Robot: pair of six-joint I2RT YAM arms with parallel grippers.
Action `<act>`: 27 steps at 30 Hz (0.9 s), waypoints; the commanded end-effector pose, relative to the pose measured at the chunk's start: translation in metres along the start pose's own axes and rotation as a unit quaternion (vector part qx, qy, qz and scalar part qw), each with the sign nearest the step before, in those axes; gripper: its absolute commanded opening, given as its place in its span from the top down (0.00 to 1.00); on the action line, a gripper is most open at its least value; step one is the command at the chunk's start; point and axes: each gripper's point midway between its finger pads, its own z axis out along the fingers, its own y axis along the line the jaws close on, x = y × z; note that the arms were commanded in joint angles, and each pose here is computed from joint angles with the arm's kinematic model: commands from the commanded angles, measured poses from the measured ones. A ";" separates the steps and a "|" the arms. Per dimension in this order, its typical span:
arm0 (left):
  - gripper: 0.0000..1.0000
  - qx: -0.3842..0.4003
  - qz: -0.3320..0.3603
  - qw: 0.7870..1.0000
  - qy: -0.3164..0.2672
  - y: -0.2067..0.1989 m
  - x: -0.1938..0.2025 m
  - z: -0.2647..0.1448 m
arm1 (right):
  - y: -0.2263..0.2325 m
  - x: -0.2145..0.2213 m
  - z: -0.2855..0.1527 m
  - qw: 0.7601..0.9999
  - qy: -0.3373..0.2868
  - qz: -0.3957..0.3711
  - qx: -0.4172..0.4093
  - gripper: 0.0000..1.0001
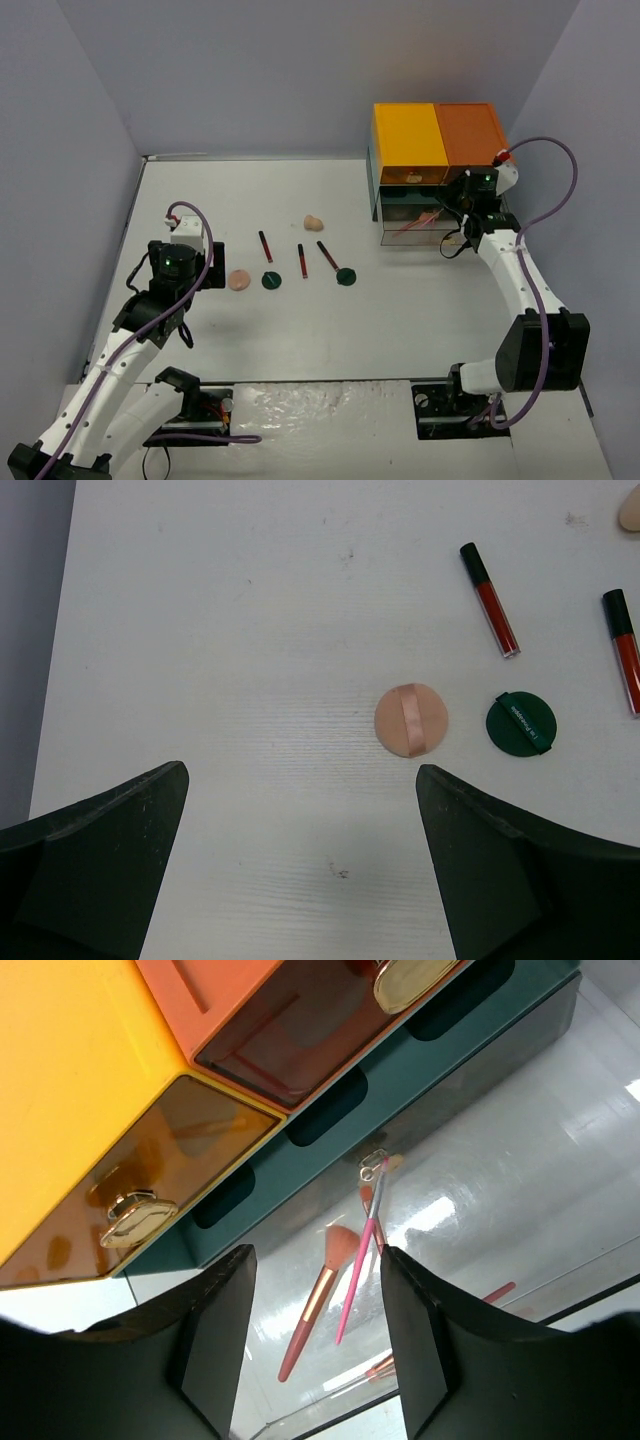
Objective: Organize the makeup
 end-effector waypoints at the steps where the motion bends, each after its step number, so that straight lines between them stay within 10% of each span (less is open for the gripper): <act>1: 0.03 0.003 -0.004 0.999 -0.038 -0.001 -0.025 -0.002 | 0.002 -0.026 -0.019 0.998 -0.019 -0.009 -0.055 0.51; 12: 0.03 0.006 -0.002 0.999 -0.035 -0.003 -0.025 0.000 | -0.071 0.024 -0.033 0.998 0.054 -0.006 -0.018 0.82; 27: 0.03 0.001 0.000 0.999 -0.033 -0.001 -0.024 0.000 | -0.048 0.020 0.016 0.996 0.069 -0.002 -0.065 0.83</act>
